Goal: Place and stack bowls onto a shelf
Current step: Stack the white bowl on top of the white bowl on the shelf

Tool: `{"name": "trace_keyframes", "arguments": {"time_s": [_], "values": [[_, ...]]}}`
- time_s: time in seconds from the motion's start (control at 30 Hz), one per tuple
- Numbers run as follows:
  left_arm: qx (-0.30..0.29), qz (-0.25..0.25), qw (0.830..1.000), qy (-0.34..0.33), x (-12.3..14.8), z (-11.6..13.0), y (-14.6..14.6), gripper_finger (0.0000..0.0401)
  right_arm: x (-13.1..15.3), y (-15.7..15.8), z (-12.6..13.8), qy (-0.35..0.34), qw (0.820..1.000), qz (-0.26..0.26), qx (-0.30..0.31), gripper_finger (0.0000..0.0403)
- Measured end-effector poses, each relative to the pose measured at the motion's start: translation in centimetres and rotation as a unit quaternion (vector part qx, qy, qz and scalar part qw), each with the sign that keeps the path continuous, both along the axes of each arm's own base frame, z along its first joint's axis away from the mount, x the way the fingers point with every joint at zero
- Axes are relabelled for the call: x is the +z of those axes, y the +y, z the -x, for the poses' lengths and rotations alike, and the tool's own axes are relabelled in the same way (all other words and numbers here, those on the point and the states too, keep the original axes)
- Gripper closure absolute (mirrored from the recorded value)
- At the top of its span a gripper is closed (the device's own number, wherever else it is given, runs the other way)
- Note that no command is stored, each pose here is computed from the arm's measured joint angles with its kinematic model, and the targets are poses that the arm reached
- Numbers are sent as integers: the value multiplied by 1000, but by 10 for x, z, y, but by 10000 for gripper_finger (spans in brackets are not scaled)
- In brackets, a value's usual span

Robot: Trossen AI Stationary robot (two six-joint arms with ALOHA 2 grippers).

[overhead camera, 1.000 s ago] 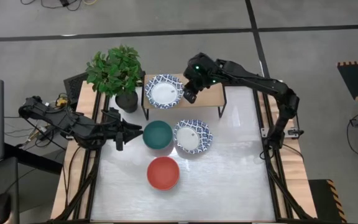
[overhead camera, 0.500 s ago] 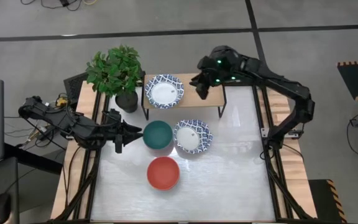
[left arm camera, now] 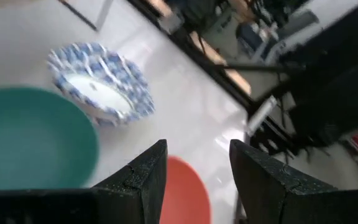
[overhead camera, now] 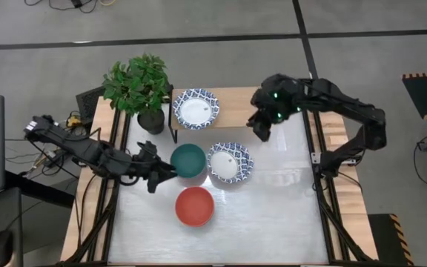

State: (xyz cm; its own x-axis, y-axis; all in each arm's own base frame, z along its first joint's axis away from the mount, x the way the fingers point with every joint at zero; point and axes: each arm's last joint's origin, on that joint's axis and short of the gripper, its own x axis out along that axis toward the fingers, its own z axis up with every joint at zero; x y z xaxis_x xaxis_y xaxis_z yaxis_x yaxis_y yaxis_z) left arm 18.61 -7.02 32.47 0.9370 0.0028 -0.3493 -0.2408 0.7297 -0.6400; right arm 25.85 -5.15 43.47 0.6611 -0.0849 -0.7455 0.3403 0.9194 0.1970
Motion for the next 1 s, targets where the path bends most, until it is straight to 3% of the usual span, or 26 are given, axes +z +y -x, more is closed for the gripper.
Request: {"name": "trace_keyframes", "arguments": {"time_s": [0.23,0.63,1.0], "values": [[-27,17,999,-17,3,4,-11,243,-9,32,5,72,997,23,-10,282],[-36,13,999,-29,6,9,-19,243,-12,67,2,57,998,27,-10,282],[-72,14,997,-29,7,10,-21,243,-62,83,-22,65,997,3,30,259]]}}
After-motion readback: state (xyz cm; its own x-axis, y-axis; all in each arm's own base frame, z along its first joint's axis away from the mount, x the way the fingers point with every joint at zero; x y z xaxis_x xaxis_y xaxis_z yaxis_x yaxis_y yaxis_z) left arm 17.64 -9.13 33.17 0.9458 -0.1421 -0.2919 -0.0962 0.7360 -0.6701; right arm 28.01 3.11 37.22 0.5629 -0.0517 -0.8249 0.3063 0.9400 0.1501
